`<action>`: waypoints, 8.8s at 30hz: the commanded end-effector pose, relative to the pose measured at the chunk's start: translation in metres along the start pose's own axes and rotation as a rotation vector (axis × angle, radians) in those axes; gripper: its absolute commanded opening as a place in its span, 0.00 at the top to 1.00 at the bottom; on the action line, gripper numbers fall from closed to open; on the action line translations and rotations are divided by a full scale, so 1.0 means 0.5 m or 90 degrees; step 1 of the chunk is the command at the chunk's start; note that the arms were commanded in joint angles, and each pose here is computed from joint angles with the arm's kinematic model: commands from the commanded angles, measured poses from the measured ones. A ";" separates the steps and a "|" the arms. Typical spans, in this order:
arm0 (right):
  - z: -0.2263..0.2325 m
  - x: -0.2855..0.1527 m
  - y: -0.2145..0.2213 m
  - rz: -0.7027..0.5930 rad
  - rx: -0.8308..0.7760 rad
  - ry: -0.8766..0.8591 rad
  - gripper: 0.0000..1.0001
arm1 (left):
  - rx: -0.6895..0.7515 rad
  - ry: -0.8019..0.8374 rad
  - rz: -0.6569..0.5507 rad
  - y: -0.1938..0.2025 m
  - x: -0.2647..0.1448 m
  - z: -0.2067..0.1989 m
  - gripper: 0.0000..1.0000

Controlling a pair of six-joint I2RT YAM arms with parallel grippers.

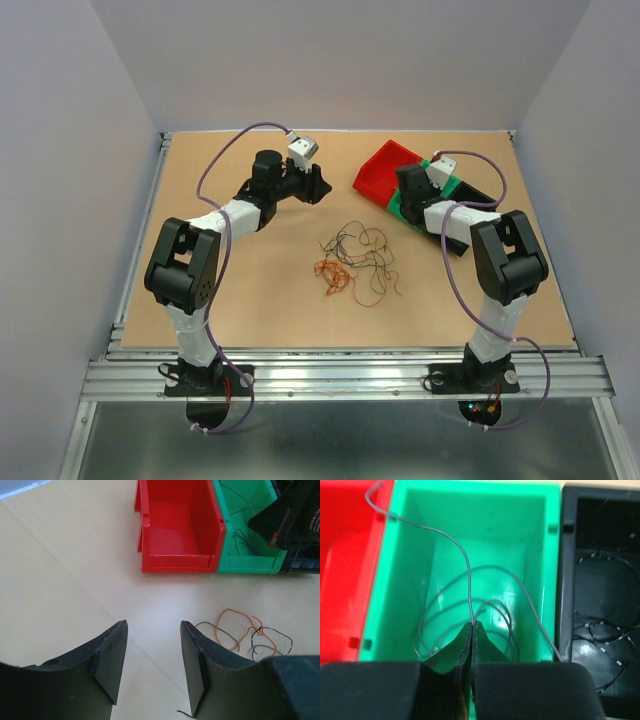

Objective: Untangle the cables

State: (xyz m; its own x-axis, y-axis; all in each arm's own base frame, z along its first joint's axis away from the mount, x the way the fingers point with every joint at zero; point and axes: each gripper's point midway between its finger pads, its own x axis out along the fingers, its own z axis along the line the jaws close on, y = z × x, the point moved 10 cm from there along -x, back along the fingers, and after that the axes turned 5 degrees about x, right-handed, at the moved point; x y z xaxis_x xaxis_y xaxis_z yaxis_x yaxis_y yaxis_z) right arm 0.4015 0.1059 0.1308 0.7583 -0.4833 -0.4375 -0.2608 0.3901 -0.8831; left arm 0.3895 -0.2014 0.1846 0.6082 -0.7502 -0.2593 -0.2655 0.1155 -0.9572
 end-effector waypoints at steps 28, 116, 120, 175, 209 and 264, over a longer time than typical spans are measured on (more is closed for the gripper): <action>0.014 -0.056 -0.107 0.038 -0.040 -0.006 0.58 | 0.051 0.007 -0.053 -0.056 -0.014 -0.014 0.42; -0.131 -0.113 -0.024 0.050 -0.035 -0.133 0.56 | 0.054 0.014 -0.043 -0.052 -0.008 -0.014 0.42; -0.132 -0.115 -0.025 0.050 -0.030 -0.131 0.83 | 0.054 0.014 -0.045 -0.054 -0.008 -0.015 0.42; 0.089 0.044 -0.140 0.066 -0.061 -0.201 0.99 | 0.064 0.010 -0.041 -0.053 -0.009 -0.012 0.42; 0.092 0.081 -0.321 -0.002 0.057 -0.230 0.20 | 0.089 0.007 -0.036 -0.063 -0.012 -0.036 0.42; 0.135 0.091 -0.296 -0.009 0.038 -0.286 0.99 | 0.138 0.003 -0.031 -0.072 -0.012 -0.082 0.42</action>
State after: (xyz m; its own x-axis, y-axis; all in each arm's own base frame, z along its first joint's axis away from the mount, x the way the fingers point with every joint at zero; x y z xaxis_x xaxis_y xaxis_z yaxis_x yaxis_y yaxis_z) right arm 0.5260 0.0747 0.1966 0.8395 -0.0684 -0.5391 -0.4617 0.4334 -0.7740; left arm 0.3676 -0.2257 0.1978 0.5957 -0.7493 -0.2894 -0.1609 0.2416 -0.9569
